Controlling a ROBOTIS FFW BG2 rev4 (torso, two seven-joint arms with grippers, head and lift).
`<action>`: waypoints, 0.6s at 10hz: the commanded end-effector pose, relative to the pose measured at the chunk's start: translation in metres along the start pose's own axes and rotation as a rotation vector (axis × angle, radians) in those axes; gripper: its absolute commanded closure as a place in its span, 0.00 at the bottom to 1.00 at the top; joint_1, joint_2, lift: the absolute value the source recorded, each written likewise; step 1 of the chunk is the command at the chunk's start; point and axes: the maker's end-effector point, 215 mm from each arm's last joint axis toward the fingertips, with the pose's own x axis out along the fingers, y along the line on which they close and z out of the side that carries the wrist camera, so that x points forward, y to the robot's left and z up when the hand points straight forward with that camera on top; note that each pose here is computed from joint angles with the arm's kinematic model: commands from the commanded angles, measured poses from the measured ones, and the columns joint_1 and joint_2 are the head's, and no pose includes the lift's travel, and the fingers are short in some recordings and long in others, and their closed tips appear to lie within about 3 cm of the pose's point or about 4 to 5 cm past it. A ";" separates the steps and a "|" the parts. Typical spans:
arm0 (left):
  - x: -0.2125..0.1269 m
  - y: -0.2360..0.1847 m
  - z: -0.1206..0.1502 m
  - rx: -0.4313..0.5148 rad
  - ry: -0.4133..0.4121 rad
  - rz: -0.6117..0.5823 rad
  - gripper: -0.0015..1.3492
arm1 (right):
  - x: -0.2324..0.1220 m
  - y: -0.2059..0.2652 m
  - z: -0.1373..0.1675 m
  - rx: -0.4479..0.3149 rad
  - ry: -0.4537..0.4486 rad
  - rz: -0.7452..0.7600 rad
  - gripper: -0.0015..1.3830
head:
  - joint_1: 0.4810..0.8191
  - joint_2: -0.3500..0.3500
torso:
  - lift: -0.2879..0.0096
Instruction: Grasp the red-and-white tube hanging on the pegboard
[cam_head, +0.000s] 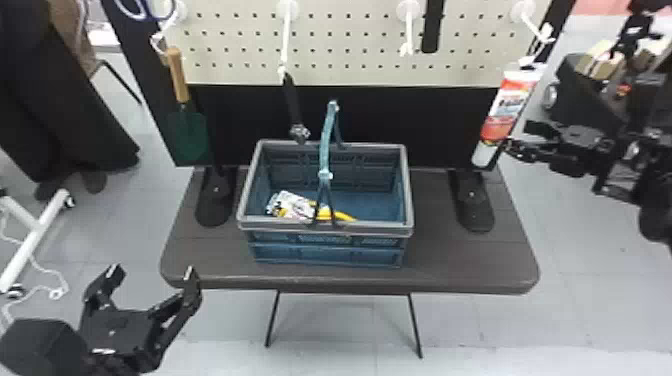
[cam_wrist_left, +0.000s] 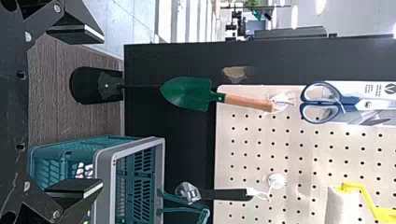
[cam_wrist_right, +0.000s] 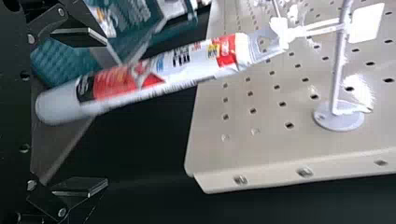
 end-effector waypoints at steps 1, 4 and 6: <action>0.000 -0.001 -0.001 -0.001 0.001 -0.001 0.16 | 0.011 0.014 0.005 0.030 -0.010 0.061 0.17 | 1.00 0.51 | 0.63; 0.000 -0.001 -0.002 -0.003 0.003 0.000 0.16 | 0.024 0.035 0.053 -0.022 -0.083 0.135 0.17 | 1.00 0.51 | 0.63; 0.003 -0.003 -0.002 -0.005 -0.002 -0.004 0.16 | 0.025 0.037 0.057 -0.027 -0.094 0.143 0.34 | 1.00 0.51 | 0.63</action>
